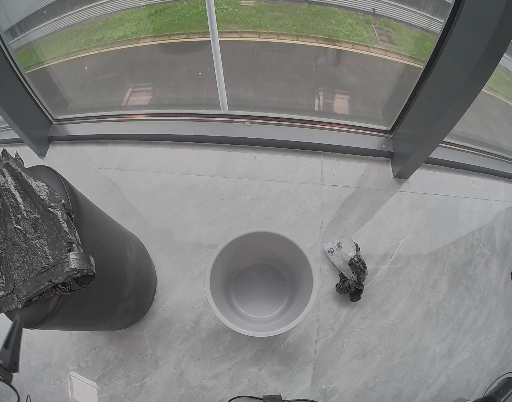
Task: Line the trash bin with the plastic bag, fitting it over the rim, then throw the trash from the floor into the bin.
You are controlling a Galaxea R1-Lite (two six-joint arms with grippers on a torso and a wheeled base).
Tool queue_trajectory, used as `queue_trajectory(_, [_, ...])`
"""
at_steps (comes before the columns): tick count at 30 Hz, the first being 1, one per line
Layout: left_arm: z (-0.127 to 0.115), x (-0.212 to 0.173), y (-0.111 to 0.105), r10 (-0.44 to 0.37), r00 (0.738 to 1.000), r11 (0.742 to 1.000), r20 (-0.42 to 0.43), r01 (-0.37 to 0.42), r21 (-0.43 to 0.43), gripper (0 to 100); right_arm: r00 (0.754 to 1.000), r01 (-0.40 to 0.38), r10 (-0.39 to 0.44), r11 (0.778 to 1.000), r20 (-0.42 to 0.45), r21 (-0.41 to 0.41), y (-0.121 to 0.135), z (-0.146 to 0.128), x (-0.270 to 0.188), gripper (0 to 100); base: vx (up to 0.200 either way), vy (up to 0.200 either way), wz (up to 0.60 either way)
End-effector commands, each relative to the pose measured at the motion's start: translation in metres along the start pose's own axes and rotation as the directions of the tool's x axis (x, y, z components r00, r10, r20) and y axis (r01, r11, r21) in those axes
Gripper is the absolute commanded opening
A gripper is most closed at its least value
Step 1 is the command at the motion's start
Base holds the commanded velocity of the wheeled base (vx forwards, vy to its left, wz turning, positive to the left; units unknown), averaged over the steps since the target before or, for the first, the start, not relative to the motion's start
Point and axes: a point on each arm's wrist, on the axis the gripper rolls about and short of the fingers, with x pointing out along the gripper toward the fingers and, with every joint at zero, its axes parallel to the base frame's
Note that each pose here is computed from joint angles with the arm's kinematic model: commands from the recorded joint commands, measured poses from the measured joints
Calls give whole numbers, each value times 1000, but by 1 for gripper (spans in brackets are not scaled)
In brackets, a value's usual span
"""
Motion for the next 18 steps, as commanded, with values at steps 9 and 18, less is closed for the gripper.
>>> queue_trajectory(9, [-40,53,-11,-92,912,807,-401,304,506,100,966,-165,188,976,-175,141,-7,-5,109,100,0,0,0])
queue_trajectory(18, [-34,88,-8,-67,920,786,-385,287,548,100,959,-154,185,976,-214,152,-9,-21,126,100,0,0,0])
